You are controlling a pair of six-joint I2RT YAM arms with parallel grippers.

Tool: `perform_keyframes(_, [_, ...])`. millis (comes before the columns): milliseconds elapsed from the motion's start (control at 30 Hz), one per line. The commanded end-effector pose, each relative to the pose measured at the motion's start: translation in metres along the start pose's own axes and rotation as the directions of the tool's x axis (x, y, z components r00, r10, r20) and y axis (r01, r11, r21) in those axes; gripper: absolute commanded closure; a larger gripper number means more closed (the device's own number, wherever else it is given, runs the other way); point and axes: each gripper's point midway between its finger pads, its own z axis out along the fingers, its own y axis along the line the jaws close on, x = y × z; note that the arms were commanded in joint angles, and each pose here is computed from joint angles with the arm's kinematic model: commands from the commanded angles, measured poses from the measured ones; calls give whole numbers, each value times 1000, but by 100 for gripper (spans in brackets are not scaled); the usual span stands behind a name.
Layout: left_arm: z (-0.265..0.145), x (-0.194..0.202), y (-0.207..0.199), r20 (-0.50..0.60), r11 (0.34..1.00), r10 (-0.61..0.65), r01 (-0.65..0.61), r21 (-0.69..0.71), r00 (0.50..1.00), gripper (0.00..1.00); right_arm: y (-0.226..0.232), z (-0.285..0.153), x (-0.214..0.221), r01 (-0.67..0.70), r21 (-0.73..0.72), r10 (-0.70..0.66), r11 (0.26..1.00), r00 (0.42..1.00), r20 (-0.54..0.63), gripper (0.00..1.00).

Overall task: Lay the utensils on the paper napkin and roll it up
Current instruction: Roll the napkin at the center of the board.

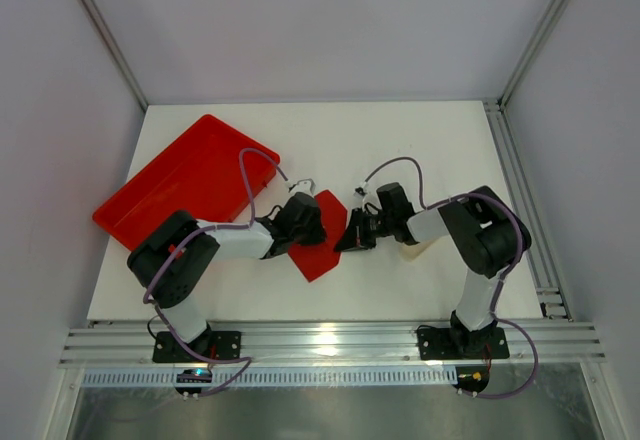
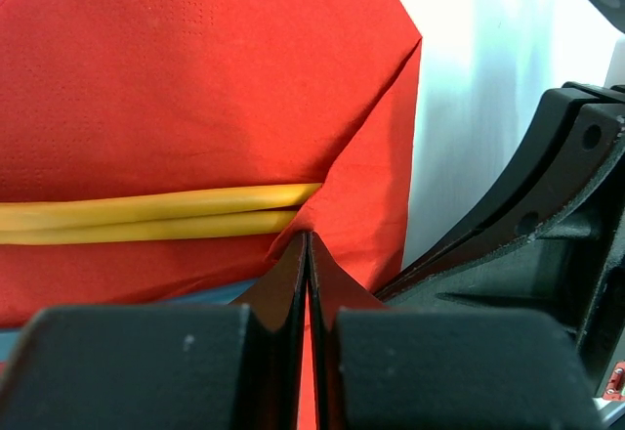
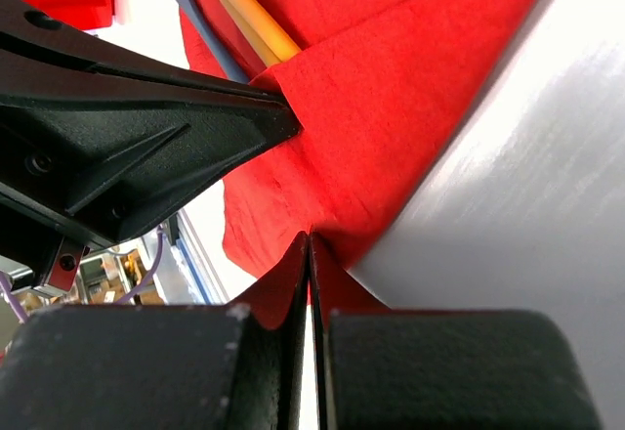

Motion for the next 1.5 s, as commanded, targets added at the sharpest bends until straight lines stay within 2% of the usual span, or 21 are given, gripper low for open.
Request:
perform_keyframes(0, [-2,-7,1,15,1000,16,-16,-9,1000,100,-10,6,-6,20,17,-20,1000,999,25,96])
perform_keyframes(500, [-20,-25,-13,65,999,34,-35,26,997,100,-4,2,-9,34,22,-35,999,999,36,96])
perform_keyframes(567, [-25,-31,-16,86,999,37,-40,32,996,91,-7,2,-8,28,25,-29,999,999,33,96])
perform_keyframes(733, [-35,-32,-18,92,998,40,-43,35,995,90,-9,4,-8,26,25,-27,999,999,30,96])
perform_keyframes(800, [-40,-25,-15,84,999,27,-30,39,996,92,-9,5,-8,26,23,-27,999,999,29,96])
perform_keyframes(867, [-43,-21,-13,84,999,9,-13,47,996,100,-8,5,-8,26,22,-27,999,999,30,96])
perform_keyframes(1133, [-49,2,5,74,999,-33,31,32,997,100,-9,5,-7,23,19,-24,1000,999,26,96])
perform_keyframes(1467, [-36,0,7,81,999,-32,32,-2,996,100,-10,5,-5,20,21,-21,1000,1000,23,96])
